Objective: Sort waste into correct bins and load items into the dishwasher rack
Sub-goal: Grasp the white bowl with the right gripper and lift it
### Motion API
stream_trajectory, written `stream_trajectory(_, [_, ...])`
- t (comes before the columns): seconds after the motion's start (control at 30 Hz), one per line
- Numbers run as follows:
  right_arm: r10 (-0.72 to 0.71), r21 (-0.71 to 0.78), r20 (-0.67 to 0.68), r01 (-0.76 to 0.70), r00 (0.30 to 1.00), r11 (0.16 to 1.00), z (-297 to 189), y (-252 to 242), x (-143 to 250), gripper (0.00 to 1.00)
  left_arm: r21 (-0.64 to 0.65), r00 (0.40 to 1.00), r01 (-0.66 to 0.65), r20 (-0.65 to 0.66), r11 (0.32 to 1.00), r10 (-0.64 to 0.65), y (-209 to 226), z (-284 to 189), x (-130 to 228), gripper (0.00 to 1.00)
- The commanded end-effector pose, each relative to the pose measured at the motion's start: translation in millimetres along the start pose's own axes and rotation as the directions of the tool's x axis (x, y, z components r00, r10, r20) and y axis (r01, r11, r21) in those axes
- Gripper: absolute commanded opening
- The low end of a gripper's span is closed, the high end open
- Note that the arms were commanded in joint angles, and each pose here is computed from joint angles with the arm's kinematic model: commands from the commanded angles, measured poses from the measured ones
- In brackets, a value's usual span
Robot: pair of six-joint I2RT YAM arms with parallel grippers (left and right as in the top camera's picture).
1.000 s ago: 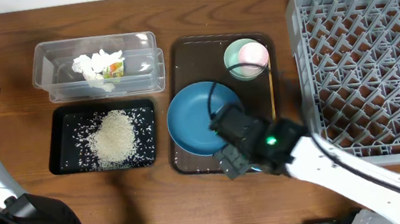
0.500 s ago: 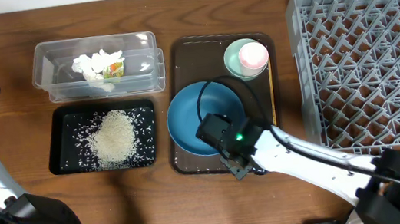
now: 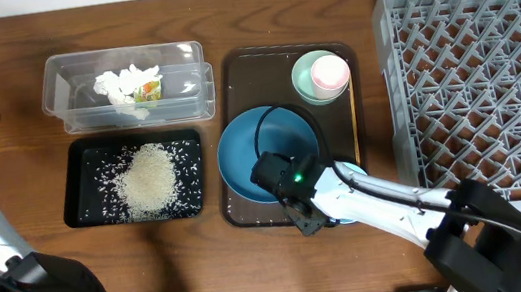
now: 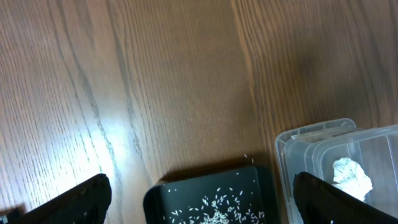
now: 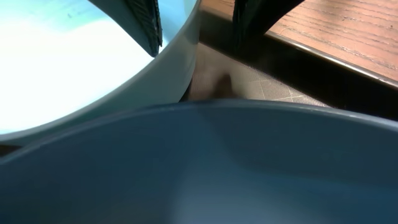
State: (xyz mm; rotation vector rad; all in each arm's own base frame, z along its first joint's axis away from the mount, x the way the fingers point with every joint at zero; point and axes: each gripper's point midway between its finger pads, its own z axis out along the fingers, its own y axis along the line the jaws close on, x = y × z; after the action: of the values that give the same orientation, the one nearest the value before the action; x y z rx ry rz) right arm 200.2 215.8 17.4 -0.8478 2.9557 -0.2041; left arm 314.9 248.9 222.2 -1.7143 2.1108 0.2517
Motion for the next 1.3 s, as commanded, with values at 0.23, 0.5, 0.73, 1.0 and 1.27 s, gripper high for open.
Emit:
stream_trajectory(0.23, [0.022,-0.017,0.040,-0.021,0.999,1.000,-21.5,1.4,-7.6,0.01,-0.010,1.000,0.000,0.000,1.000,0.000,1.9,1.6,-1.1,0.95])
stream_trajectory(0.5, [0.033,-0.008,0.062,-0.032,0.998,0.999,-50.8,-8.2,-5.5,0.01,-0.010,1.000,0.000,0.000,1.000,0.000,1.9,1.6,-1.1,0.95])
stream_trajectory(0.73, [0.124,0.062,0.226,-0.141,0.966,0.988,-116.6,-61.0,-16.8,0.01,-0.010,1.000,0.000,0.000,1.000,0.000,1.9,1.6,-1.1,0.95])
stream_trajectory(1.0, [0.393,-0.022,0.438,-0.428,0.808,0.904,-168.4,-168.0,-22.7,0.01,-0.010,1.000,0.000,0.000,1.000,0.000,1.9,1.6,-1.1,0.95])
stream_trajectory(1.27, [0.540,-0.411,0.545,-0.357,0.641,0.839,-193.8,-235.9,-44.1,0.01,-0.009,1.000,0.000,0.000,1.000,0.000,1.9,1.6,-1.1,0.95])
